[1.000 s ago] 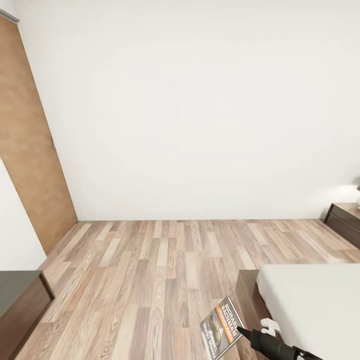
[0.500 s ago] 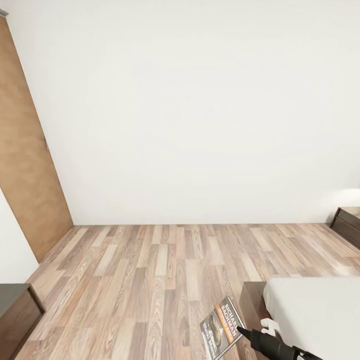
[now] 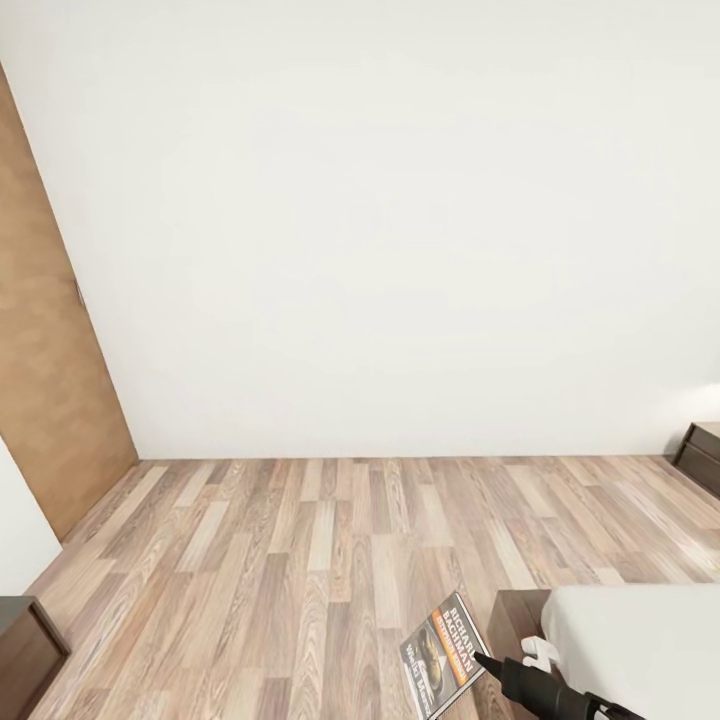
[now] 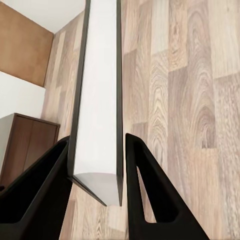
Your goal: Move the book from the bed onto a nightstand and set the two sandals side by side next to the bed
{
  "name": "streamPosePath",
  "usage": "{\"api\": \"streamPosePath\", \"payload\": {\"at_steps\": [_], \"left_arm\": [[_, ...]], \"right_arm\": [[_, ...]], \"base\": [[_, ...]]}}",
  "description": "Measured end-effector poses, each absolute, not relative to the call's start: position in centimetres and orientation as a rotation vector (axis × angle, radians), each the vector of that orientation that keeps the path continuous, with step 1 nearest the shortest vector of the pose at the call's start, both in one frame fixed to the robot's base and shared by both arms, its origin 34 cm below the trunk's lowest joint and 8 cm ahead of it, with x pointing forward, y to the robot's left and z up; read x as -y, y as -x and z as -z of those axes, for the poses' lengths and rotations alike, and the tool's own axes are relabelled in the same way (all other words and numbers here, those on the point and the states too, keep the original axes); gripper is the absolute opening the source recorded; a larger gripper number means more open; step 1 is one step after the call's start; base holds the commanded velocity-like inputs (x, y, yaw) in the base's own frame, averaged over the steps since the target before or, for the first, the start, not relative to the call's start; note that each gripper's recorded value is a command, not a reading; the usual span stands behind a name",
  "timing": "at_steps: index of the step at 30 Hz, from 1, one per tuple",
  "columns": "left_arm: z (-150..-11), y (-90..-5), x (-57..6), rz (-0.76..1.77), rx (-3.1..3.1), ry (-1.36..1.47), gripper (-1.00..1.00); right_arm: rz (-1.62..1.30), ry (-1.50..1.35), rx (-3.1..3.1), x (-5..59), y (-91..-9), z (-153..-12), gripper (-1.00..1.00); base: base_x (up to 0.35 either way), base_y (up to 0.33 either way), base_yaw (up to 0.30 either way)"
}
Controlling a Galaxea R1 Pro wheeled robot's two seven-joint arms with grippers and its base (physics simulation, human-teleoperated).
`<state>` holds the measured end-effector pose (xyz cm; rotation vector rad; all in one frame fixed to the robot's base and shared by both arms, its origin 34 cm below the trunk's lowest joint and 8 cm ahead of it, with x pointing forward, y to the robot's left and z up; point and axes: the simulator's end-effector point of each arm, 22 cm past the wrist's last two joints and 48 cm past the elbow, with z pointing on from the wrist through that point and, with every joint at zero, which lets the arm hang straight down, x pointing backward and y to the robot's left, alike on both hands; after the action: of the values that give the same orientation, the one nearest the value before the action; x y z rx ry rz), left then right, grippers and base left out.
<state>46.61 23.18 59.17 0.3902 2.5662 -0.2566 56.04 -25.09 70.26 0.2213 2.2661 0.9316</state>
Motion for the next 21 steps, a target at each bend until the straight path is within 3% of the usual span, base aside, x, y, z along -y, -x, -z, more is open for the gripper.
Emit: {"api": "streamPosePath", "payload": {"at_steps": [21], "left_arm": [[-59.02,-46.49,-23.19,0.258,-2.57,-0.39,1.0]], "right_arm": [[-0.932,-0.224,-2.27,25.11,-55.99,-70.09,-1.0]], "base": [[0.01,0.0,0.0]]}}
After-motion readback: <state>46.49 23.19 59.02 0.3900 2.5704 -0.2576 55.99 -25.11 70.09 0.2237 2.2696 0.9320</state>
